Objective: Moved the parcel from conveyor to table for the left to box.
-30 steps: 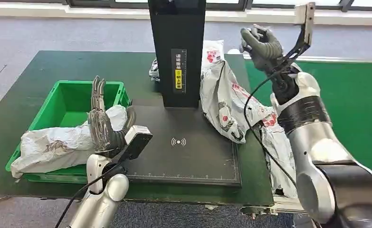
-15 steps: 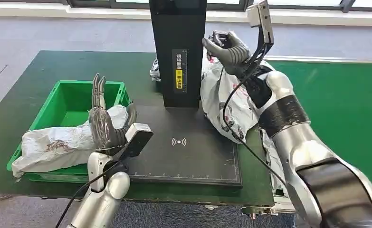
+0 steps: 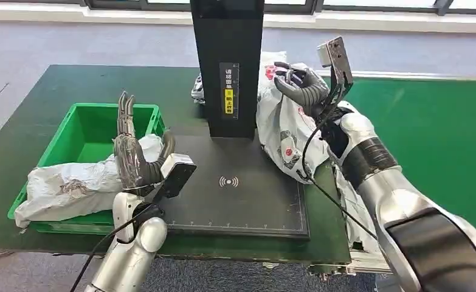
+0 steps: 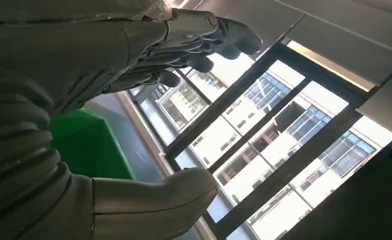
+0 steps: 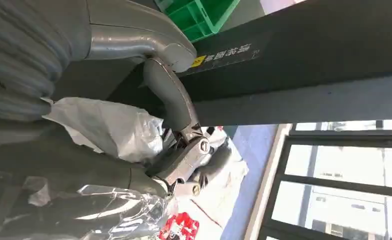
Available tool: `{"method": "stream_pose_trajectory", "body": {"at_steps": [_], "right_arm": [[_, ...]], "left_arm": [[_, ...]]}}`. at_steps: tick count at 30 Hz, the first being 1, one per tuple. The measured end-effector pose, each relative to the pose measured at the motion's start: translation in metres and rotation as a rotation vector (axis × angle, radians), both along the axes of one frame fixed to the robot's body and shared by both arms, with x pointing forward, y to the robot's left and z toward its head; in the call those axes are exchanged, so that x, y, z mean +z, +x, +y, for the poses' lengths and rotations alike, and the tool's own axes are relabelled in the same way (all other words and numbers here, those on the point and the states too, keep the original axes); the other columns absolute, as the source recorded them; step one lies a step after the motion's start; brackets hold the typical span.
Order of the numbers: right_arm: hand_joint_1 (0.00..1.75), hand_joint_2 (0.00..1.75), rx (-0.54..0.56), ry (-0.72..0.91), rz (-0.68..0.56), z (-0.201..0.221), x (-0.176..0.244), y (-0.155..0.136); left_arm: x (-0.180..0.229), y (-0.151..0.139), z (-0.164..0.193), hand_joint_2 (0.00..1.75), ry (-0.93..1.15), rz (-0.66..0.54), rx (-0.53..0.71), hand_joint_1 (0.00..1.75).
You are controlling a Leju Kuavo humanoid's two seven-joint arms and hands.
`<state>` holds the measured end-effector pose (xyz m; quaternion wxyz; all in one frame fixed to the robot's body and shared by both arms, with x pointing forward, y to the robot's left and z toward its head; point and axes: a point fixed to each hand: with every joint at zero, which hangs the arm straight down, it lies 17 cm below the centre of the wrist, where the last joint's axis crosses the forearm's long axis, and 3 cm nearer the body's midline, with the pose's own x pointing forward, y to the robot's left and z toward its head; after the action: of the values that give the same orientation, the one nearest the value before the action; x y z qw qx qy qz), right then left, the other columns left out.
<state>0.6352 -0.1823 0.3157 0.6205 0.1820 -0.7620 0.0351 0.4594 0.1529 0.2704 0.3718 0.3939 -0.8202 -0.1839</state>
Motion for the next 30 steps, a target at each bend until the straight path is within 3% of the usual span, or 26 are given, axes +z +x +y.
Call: {"method": "stream_pose_trajectory", "body": {"at_steps": [11,19,25,30], "right_arm": [[0.0,1.75,-0.252,-0.142,0.064,-0.082,-0.065,0.006],[0.0,1.75,-0.432,-0.35,0.085,-0.138,-0.09,0.004],[0.0,1.75,-0.413,-0.468,0.18,-0.142,-0.125,0.0],[0.0,1.75,-0.257,-0.591,0.35,-0.113,-0.19,-0.019]], "left_arm": [[0.0,0.002,0.001,1.75,0.0,0.007,0.006,0.0],[0.0,0.006,0.0,1.75,0.005,0.013,0.007,0.0],[-0.001,0.01,-0.001,1.75,0.01,0.021,0.006,0.0],[0.0,0.015,-0.003,1.75,0.014,0.03,0.001,0.0]]}}
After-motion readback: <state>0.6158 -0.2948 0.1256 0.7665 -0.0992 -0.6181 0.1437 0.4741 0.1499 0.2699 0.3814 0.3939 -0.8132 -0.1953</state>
